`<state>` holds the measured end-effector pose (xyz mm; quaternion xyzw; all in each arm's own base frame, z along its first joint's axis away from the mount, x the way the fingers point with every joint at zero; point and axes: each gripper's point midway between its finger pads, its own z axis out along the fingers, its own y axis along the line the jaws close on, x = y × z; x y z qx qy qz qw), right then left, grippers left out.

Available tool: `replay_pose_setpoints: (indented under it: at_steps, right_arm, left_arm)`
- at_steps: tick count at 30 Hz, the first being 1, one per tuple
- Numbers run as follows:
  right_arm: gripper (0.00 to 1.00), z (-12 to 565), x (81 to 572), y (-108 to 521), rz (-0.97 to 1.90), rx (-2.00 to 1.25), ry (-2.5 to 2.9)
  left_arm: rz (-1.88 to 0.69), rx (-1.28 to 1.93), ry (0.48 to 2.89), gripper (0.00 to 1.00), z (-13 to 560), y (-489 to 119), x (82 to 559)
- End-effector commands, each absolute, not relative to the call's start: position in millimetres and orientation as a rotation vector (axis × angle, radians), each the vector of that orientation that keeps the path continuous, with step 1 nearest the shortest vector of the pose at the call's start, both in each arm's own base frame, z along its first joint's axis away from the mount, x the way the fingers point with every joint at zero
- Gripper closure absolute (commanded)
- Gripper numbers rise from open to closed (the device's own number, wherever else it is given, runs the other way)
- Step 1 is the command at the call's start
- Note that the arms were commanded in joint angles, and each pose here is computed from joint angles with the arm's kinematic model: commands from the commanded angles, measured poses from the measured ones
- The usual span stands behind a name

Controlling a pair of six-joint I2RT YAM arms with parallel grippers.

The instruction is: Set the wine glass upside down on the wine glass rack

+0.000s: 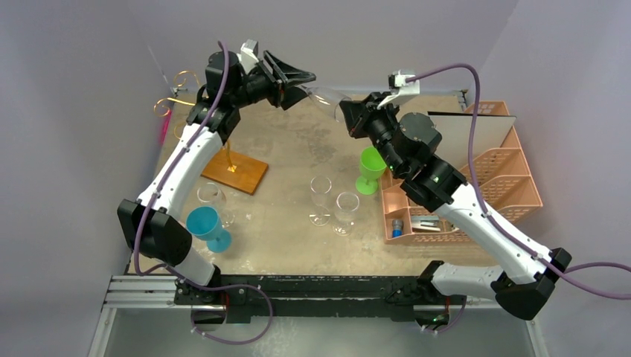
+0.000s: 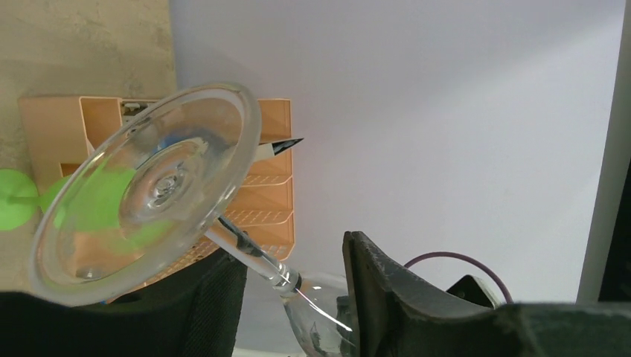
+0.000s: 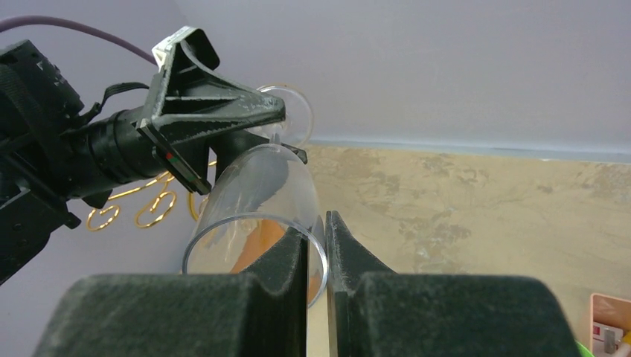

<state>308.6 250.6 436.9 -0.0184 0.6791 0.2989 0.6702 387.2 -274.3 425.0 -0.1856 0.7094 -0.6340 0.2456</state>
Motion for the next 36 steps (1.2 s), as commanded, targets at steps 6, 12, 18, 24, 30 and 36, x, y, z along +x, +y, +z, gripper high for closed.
replay_pose_setpoints:
  at_steps: [6,12,18,24,30,36]
  right_arm:
    - [1.00,465.5,297.6,251.5,0.770,-0.033,1.427]
    - [0.97,454.4,299.6,254.8,0.761,-0.047,1.449]
    - [0.74,434.1,299.9,250.5,0.720,-0.041,1.531]
    - [0.33,410.7,292.0,244.6,0.681,-0.097,1.576]
    - [0.18,372.5,271.7,222.6,0.607,-0.171,1.647]
    - [0.16,365.6,254.0,197.6,0.578,-0.166,1.632]
  left_arm:
    - [-1.781,-0.539,1.902,0.73,438.6,-279.3,387.0]
    - [-1.791,-0.504,1.879,0.99,447.6,-282.1,383.5]
    - [-1.698,-0.402,1.802,1.00,458.7,-273.6,379.4]
    - [-1.582,-0.301,1.711,1.00,469.0,-260.4,370.8]
    - [-1.382,-0.174,1.600,1.00,482.2,-240.5,363.3]
    - [-1.173,0.056,1.533,1.00,494.1,-226.8,344.2]
